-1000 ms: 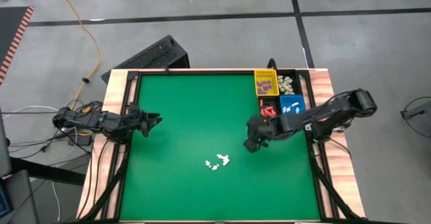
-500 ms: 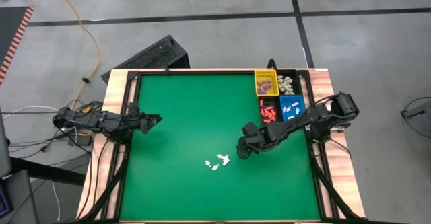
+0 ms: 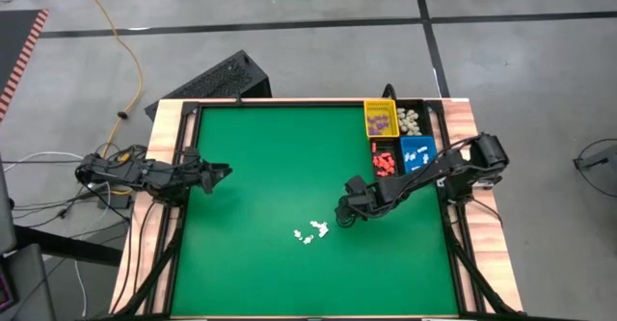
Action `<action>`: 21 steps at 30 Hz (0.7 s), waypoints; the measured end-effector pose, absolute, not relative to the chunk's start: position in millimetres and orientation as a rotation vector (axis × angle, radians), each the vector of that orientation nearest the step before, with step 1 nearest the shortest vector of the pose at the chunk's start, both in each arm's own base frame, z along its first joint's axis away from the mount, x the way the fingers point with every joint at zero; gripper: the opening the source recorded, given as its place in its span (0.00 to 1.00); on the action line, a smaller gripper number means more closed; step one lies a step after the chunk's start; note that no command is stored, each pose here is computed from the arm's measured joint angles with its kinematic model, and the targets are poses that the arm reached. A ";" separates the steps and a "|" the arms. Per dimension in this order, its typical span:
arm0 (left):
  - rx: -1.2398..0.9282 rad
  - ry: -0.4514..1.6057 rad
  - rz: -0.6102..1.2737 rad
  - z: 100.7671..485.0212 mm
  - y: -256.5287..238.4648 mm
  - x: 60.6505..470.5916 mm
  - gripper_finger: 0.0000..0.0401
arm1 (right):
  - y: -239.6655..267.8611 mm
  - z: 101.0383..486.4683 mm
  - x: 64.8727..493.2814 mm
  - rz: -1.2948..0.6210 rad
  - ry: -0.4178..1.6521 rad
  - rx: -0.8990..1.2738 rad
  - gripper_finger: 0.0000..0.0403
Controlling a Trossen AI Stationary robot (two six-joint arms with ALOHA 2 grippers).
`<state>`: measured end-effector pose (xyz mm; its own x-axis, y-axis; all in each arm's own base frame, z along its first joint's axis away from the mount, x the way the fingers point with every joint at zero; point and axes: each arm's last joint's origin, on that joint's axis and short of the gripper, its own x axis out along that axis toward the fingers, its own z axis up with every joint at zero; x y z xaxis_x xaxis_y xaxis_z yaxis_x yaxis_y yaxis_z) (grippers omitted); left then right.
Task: Sort Halloween decoration
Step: Put the orange skeleton toy into the bottom black basket
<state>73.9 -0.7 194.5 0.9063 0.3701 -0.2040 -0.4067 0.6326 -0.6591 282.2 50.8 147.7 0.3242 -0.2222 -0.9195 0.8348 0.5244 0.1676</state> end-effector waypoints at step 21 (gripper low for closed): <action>-0.764 0.062 0.438 193.8 -1.0 73.8 0.45 | -1.2 233.9 208.2 -0.998 0.887 0.669 0.05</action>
<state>73.8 -1.0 193.8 0.9084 0.3608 -0.2111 -0.4053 0.6365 -0.6562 208.2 -1.2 233.9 0.2625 -0.4206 -0.8684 0.9116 0.4031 0.0804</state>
